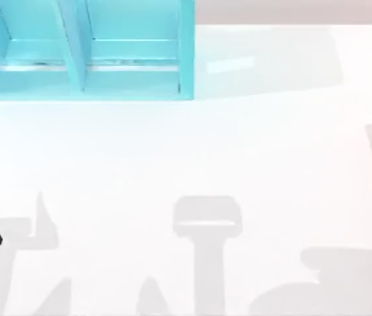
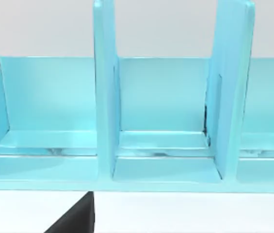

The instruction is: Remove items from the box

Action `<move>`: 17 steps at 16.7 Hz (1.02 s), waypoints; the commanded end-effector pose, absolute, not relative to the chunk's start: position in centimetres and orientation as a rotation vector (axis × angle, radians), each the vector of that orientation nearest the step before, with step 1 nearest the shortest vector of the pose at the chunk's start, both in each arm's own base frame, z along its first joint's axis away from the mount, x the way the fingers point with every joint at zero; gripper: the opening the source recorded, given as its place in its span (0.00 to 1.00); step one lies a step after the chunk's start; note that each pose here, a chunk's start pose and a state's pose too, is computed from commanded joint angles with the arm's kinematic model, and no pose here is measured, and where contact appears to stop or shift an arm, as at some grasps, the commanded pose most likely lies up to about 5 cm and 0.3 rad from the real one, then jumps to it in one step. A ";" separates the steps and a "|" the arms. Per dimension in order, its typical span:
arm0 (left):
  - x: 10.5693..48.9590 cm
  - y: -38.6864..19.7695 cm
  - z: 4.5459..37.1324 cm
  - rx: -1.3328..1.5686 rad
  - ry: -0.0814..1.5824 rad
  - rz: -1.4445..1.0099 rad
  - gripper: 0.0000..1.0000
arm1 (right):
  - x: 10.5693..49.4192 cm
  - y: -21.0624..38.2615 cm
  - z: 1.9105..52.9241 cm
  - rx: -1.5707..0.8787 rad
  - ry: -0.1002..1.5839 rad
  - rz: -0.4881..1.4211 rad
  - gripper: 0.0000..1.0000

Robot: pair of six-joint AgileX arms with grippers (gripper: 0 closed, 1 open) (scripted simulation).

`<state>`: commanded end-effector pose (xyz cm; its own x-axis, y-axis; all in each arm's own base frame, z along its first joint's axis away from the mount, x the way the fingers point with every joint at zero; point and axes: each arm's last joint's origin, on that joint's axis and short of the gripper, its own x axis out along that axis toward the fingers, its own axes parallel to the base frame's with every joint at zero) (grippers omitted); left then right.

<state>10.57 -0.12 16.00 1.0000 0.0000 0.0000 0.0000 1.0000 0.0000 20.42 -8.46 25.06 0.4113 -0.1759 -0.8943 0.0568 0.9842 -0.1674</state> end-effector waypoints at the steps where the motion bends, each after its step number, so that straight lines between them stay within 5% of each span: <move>1: 10.6 -0.1 16.0 0.000 0.000 0.000 1.00 | 21.5 -9.6 24.9 -0.102 1.221 -0.131 1.00; 7: 10.6 -0.1 16.0 0.000 0.000 0.000 1.00 | 25.4 -14.9 23.4 -0.009 1.536 -0.027 1.00; 17: 10.6 -0.1 16.0 0.000 0.000 0.000 1.00 | 25.7 -15.5 22.5 0.005 1.572 -0.009 1.00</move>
<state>10.57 -0.12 16.00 1.0000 0.0000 0.0000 0.0000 1.0000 0.0000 25.69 -15.54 22.48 -0.0009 -0.0028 -1.0000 0.0090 1.0000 -0.0028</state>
